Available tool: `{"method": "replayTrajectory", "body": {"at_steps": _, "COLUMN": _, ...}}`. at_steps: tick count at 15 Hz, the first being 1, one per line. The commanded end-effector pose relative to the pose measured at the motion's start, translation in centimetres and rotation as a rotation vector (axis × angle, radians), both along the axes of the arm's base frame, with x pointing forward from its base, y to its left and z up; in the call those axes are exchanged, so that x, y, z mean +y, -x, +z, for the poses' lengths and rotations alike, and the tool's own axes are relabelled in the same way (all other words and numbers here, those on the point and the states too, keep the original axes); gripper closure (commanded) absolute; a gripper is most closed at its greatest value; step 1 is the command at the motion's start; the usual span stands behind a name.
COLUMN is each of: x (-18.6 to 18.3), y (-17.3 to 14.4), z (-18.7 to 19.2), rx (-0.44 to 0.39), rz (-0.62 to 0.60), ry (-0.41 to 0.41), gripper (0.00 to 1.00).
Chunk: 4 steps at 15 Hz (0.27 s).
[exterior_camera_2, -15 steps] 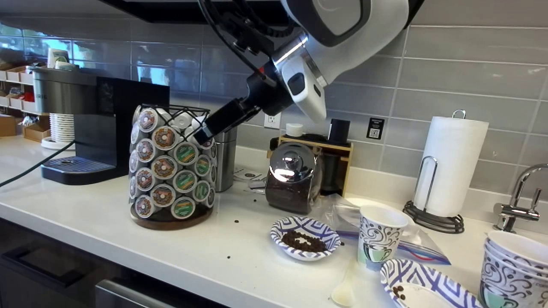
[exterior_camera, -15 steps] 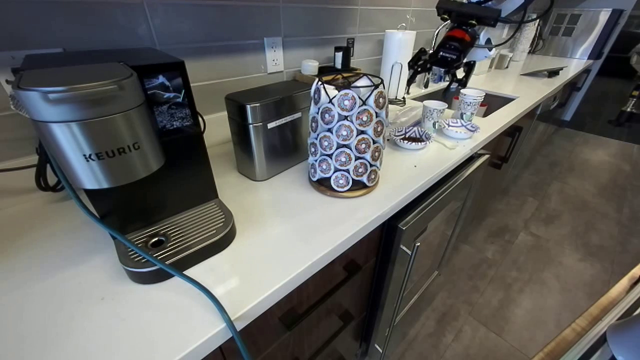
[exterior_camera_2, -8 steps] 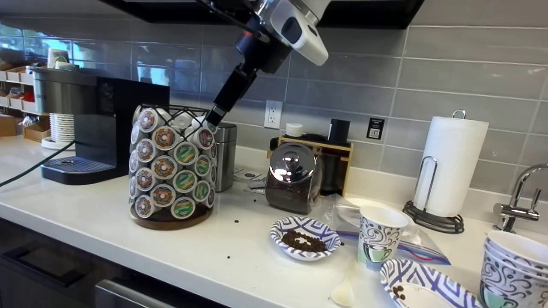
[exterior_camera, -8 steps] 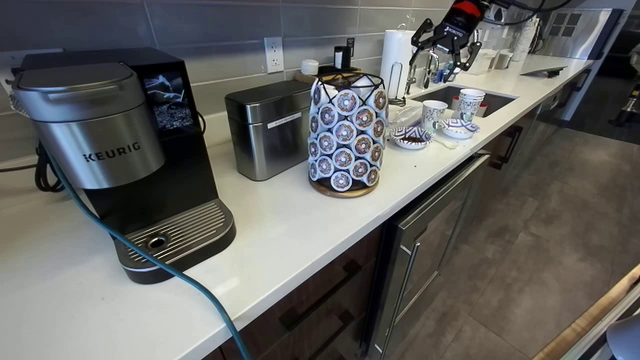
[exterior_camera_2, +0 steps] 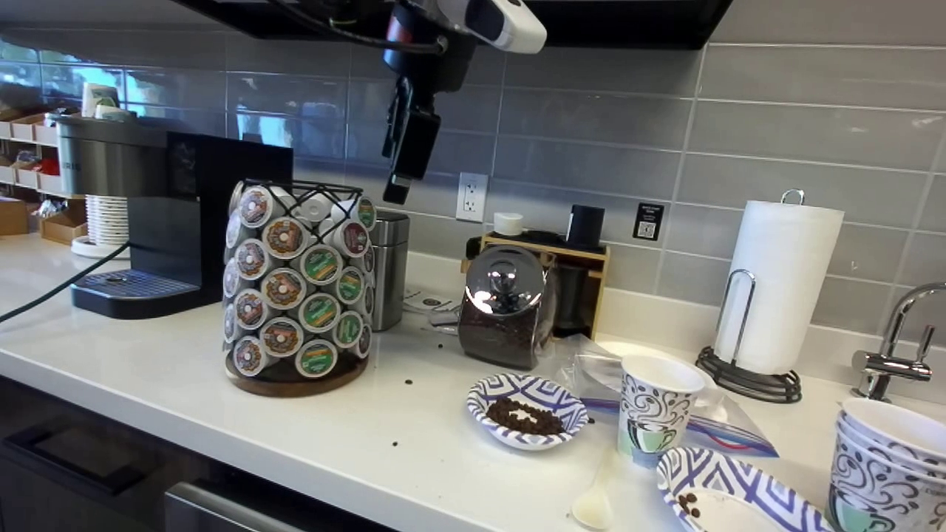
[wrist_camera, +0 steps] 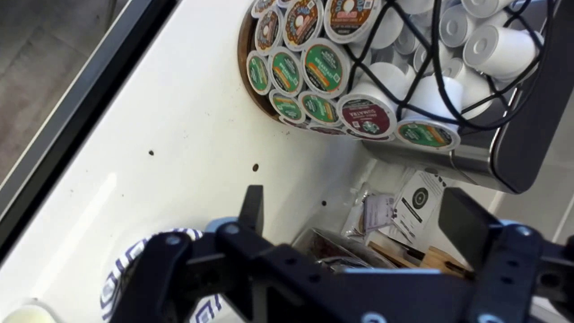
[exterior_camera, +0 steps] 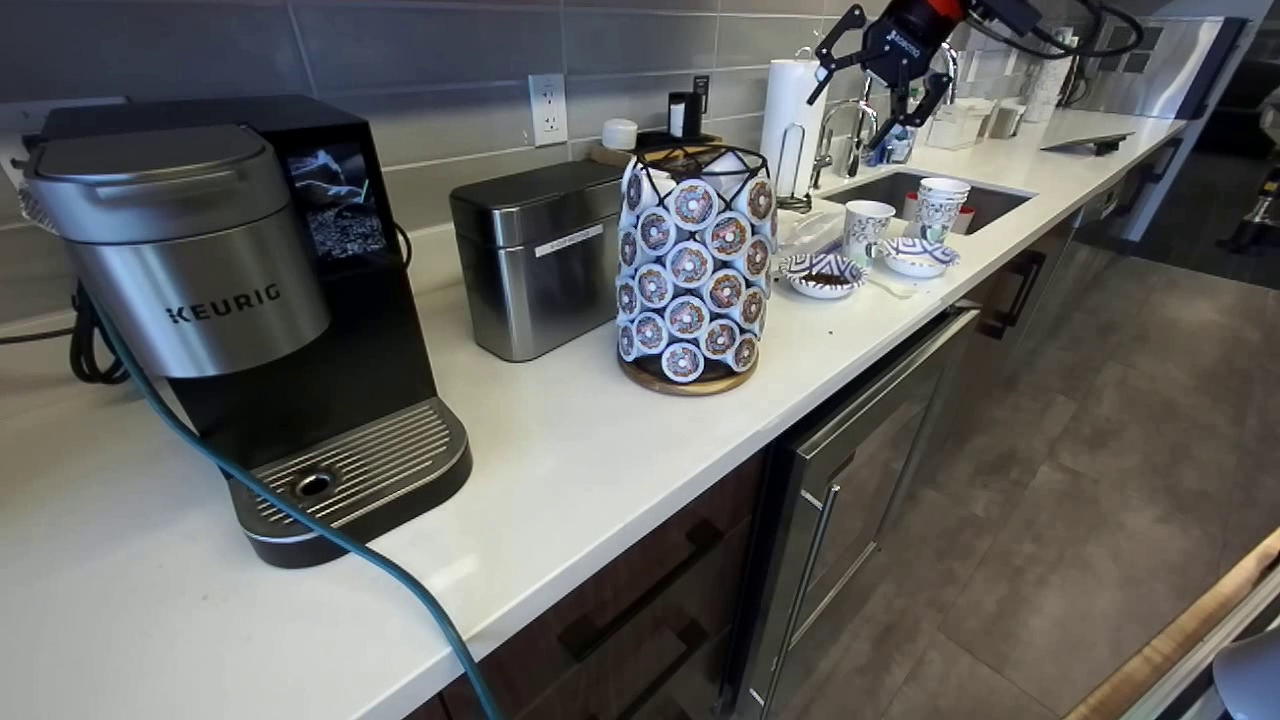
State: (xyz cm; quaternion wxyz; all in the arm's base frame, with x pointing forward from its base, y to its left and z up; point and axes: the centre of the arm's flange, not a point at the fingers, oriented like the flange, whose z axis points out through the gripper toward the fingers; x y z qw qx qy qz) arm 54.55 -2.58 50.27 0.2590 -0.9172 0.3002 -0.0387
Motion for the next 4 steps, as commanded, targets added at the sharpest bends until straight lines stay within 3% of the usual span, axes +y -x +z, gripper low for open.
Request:
{"method": "replayTrajectory", "body": {"at_steps": 1, "x": 0.18, "y": 0.12, "z": 0.08, "rx": -0.008, "rz": 0.003, "ry": 0.003, "gripper": 0.00}}
{"method": "replayTrajectory", "body": {"at_steps": 4, "x": 0.04, "y": 0.03, "z": 0.11, "rx": -0.008, "rz": 0.000, "ry": 0.003, "gripper": 0.00}}
